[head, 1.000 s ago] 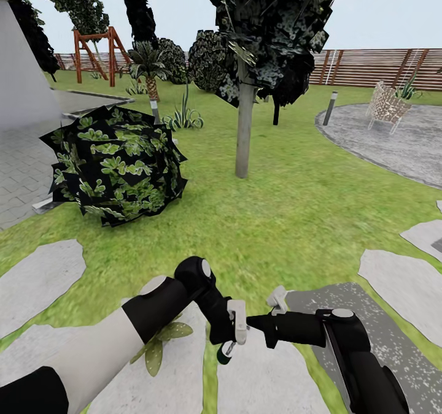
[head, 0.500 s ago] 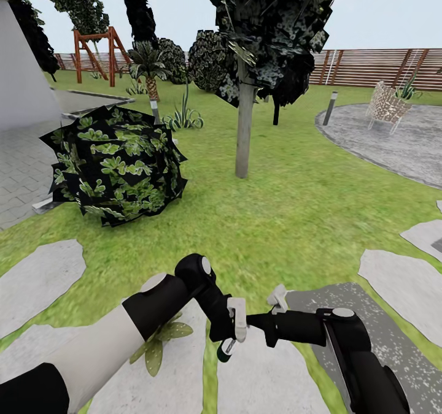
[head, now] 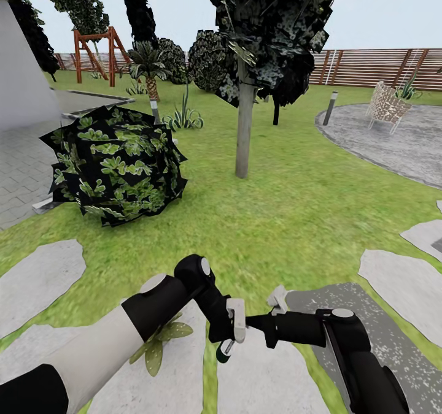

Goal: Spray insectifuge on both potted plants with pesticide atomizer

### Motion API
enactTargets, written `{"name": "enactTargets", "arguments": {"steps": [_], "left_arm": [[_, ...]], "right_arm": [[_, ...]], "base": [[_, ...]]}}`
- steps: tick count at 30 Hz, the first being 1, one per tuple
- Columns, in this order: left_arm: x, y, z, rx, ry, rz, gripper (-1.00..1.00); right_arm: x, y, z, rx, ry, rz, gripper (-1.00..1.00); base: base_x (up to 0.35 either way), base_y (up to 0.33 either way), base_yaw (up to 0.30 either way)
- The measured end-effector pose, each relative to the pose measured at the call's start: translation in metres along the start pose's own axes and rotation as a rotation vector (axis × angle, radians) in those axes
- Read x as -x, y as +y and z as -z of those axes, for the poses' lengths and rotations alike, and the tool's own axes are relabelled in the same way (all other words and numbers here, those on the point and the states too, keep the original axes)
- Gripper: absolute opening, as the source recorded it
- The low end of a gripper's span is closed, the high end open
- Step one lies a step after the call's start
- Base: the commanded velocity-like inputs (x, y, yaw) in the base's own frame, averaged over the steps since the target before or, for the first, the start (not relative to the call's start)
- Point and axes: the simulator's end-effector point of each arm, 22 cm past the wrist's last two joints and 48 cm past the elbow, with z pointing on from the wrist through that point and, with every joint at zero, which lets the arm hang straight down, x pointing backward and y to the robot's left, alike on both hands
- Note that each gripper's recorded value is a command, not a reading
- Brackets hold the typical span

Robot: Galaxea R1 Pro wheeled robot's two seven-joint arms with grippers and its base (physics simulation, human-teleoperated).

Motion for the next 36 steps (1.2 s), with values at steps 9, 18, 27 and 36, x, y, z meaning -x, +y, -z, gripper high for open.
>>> {"name": "enactTargets", "arguments": {"steps": [9,18,27,36], "left_arm": [[-0.003,0.000,-0.002,-0.002,0.003,0.004,-1.00],[-0.024,0.003,-0.011,-0.022,0.033,0.054,-1.00],[-0.144,0.017,-0.004,-0.008,0.225,0.196,-1.00],[-0.236,0.040,0.057,0.088,0.177,0.314,-1.00]], "right_arm": [[0.000,0.000,0.000,0.000,0.000,0.000,-1.00],[0.000,0.000,0.000,0.000,0.000,0.000,-1.00],[0.000,0.000,0.001,0.000,0.000,0.002,-1.00],[0.000,-0.003,0.003,-0.005,-0.001,0.006,-1.00]], "base": [[0.000,0.000,0.000],[0.000,0.000,0.000],[0.000,0.000,0.000],[0.000,0.000,0.000]]}}
